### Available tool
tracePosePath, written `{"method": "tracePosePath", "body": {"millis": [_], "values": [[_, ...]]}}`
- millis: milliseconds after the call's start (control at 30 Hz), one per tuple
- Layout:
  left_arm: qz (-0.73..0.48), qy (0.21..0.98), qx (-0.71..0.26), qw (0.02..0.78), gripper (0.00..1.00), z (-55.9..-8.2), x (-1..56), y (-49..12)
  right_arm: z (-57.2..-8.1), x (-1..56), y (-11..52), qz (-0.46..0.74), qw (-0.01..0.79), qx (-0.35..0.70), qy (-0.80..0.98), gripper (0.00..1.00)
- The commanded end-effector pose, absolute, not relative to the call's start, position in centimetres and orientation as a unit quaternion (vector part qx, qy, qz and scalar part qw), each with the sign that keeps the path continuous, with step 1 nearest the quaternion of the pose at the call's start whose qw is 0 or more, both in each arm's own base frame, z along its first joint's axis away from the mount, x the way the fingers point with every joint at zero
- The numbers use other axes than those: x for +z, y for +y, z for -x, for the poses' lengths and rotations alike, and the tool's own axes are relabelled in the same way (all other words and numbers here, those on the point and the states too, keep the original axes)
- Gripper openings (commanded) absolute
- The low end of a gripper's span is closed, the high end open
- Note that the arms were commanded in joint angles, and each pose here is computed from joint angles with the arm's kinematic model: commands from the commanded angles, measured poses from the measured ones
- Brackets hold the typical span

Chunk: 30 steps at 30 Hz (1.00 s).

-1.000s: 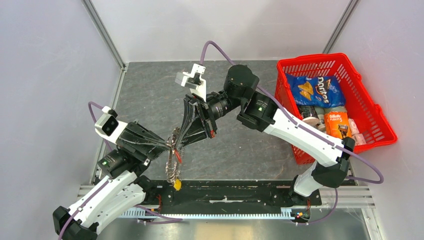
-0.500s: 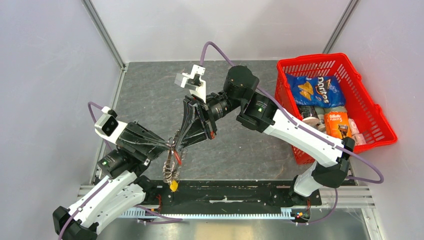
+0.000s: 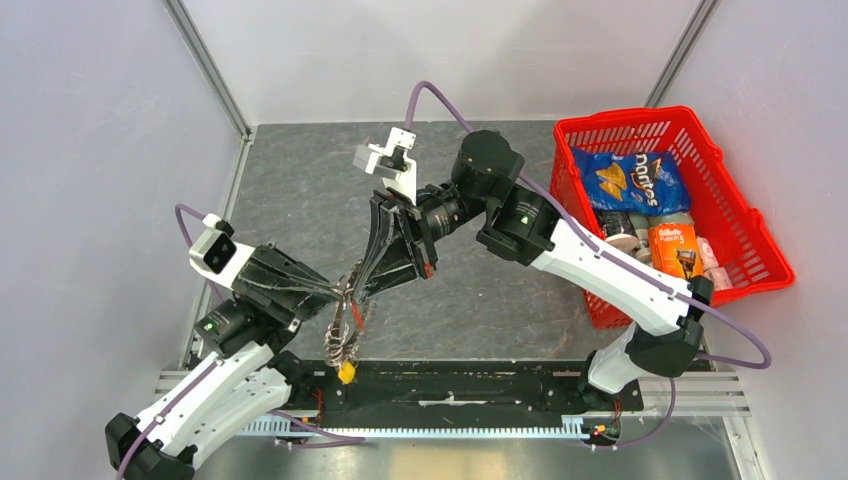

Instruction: Put the keys on the keyring

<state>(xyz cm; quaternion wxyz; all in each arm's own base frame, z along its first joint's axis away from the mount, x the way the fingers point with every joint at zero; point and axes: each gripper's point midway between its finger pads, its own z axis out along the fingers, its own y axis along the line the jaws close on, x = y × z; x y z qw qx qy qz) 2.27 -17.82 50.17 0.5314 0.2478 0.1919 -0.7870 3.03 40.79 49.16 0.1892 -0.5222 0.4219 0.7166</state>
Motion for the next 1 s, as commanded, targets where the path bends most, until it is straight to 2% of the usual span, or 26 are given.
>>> {"method": "tracePosePath", "body": {"millis": [0, 433, 667, 967], "values": [[-0.258, 0.185, -0.773, 0.550, 0.02, -2.1, 50.3, -17.8, -1.4, 52.4, 38.6, 0.532, 0.219, 0.725, 0.378, 0.00], [-0.291, 0.217, -0.744, 0.562, 0.02, -2.4, 49.0, -19.0, -1.0, 52.7, 38.3, 0.524, 0.209, 0.733, 0.380, 0.00], [-0.317, 0.276, -0.703, 0.573, 0.02, -3.6, 45.9, -20.4, -1.1, 52.9, 38.3, 0.515, 0.202, 0.732, 0.398, 0.00], [-0.332, 0.334, -0.636, 0.611, 0.02, -5.1, 43.2, -20.8, -2.9, 50.1, 39.9, 0.471, 0.188, 0.705, 0.495, 0.00]]}}
